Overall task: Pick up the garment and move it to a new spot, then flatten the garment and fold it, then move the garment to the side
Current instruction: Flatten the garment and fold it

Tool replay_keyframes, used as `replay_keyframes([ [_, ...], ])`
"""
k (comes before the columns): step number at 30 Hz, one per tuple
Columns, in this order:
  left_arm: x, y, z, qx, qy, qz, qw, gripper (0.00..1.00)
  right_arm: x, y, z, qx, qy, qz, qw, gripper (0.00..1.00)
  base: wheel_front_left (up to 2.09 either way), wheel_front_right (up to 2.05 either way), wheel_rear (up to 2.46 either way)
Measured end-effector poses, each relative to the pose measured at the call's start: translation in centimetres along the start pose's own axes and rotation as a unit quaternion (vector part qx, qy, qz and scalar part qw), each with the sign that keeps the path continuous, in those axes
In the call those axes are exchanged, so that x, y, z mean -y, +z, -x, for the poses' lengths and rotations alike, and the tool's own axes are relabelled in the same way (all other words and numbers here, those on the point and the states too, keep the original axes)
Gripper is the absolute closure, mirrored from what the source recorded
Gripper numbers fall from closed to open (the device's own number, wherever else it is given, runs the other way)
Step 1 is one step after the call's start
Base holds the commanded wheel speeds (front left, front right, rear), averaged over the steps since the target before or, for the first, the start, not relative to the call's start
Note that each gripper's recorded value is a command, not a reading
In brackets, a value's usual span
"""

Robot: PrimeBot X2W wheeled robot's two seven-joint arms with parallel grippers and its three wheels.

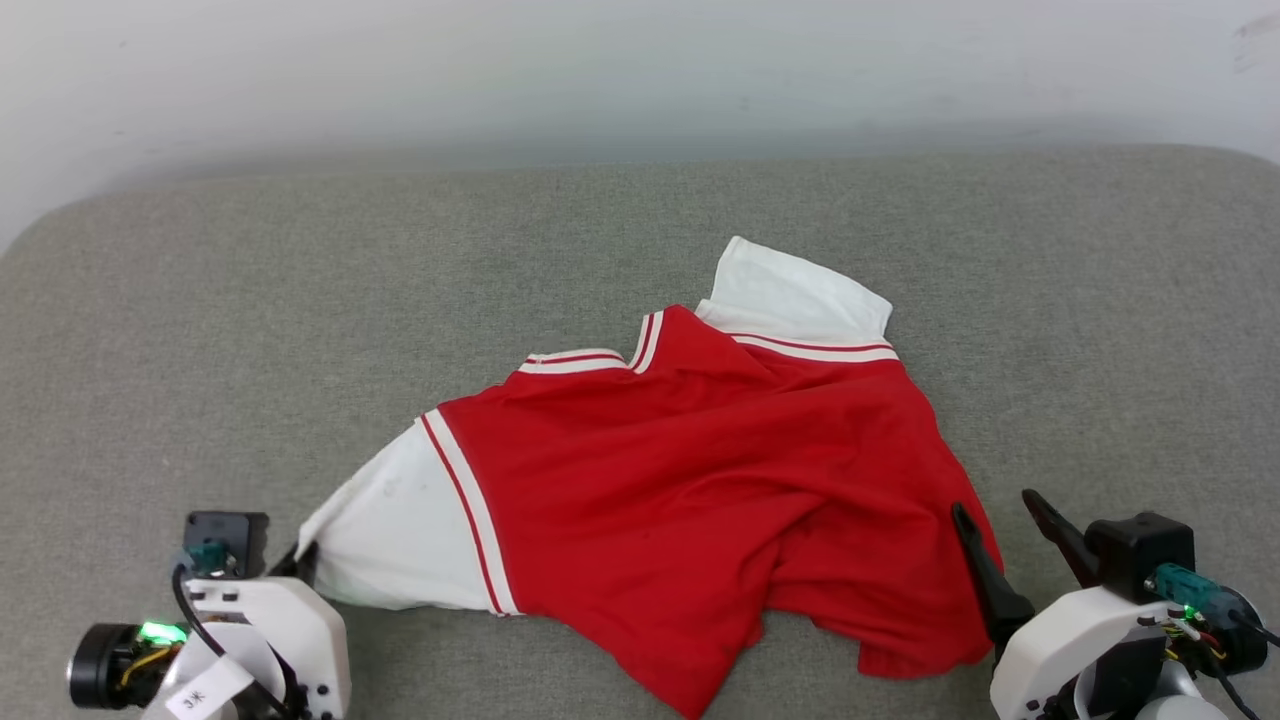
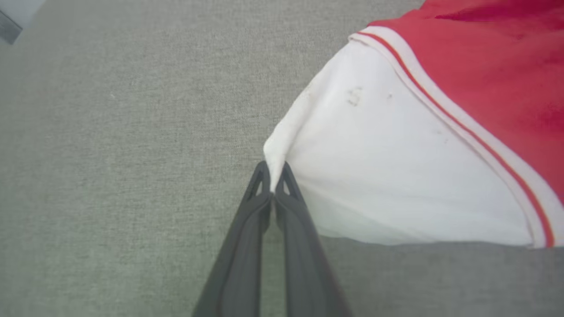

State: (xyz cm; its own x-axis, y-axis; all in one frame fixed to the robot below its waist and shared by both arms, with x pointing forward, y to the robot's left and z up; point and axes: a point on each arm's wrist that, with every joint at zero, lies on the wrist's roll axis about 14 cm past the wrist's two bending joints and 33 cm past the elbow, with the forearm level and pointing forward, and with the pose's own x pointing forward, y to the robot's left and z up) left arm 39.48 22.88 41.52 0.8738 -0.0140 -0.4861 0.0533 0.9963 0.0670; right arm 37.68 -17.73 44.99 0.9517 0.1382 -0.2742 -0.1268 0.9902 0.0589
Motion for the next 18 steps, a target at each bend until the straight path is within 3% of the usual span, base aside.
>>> replay_keyframes([
  [1,0.2,-0.8,0.1,-0.013,-0.004,0.004,1.0,1.0,0.0,-0.3,0.0,-0.005,0.0,-0.001,1.0,0.0,0.0,0.0,0.0],
  [2,0.4,-1.3,0.2,-0.021,-0.008,0.007,1.0,0.8,-0.1,-0.4,-0.1,-0.008,0.0,-0.002,1.0,0.0,0.0,0.0,0.0],
  [4,0.9,-1.9,0.2,-0.03,-0.015,0.011,0.999,0.0,-0.2,-0.6,-0.2,-0.011,0.001,-0.003,1.0,0.0,0.0,0.0,0.0],
  [13,0.7,1.3,1.2,0.066,-0.001,-0.001,0.998,0.0,-0.6,-0.1,-0.7,-0.012,0.013,0.006,1.0,0.0,0.0,0.0,0.0],
  [18,1.7,5.2,3.1,0.178,-0.015,-0.008,0.984,0.0,-1.3,0.8,-1.4,-0.02,0.034,0.027,0.999,0.0,0.0,0.0,0.0],
])
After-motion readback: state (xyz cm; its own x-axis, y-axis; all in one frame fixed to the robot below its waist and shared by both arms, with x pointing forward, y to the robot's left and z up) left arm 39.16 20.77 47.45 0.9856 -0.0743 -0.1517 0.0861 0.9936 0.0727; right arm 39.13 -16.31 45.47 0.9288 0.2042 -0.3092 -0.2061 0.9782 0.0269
